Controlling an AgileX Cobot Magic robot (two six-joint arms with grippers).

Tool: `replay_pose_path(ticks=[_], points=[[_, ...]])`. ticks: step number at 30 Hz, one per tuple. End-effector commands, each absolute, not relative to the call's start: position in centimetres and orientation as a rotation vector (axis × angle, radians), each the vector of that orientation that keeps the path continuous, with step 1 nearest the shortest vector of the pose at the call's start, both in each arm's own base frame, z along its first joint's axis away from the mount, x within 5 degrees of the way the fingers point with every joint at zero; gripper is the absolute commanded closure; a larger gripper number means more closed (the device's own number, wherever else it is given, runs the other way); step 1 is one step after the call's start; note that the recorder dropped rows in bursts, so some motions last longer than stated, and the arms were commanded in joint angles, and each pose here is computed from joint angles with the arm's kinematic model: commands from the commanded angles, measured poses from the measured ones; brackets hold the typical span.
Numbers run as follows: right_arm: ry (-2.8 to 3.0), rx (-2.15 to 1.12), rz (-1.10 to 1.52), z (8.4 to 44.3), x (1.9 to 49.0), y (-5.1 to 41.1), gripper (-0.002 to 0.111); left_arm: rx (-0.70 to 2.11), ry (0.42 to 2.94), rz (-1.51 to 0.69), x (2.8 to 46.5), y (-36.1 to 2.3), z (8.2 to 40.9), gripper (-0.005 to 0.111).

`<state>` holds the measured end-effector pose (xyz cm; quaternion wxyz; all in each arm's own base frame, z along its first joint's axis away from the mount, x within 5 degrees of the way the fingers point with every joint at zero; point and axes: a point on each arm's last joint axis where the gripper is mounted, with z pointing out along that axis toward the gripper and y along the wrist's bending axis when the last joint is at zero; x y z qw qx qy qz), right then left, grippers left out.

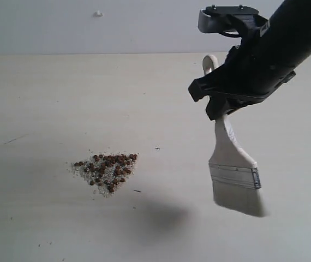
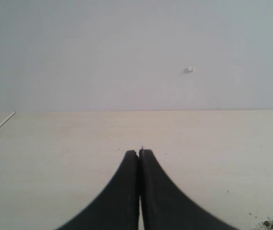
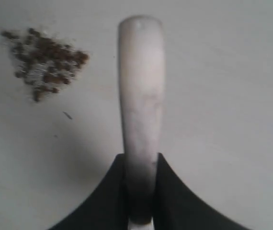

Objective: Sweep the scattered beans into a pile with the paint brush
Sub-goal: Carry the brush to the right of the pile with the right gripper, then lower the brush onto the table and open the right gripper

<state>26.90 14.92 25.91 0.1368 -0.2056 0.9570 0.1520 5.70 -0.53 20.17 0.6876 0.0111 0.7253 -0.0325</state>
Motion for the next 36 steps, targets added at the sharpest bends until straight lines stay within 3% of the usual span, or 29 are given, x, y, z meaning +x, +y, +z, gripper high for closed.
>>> replay_pose_path(ticks=[1,6,10,13,22,31,36], points=[[2.775,-0.488,0.587,25.2,28.7,13.8,0.108,0.023,1.62,-0.082,5.7,-0.6,20.1,0.107],[2.776,-0.372,0.849,22.9,31.0,12.3,0.108,0.023,1.62,-0.082,5.7,-0.6,20.1,0.107],[2.688,-0.527,1.281,20.7,31.7,13.3,0.108,0.023,1.62,-0.082,5.7,-0.6,20.1,0.107],[2.677,-0.625,1.413,18.2,32.0,13.3,0.108,0.023,1.62,-0.082,5.7,-0.6,20.1,0.107],[2.735,-0.619,1.508,12.1,33.0,11.6,0.108,0.023,1.62,-0.082,5.7,-0.6,20.1,0.107],[2.747,-0.473,1.409,9.9,34.1,11.6,0.108,0.023,1.62,-0.082,5.7,-0.6,20.1,0.107],[2.754,-0.417,1.368,9.7,34.4,11.5,0.092,0.023,1.62,-0.082,5.7,-0.6,20.1,0.107]])
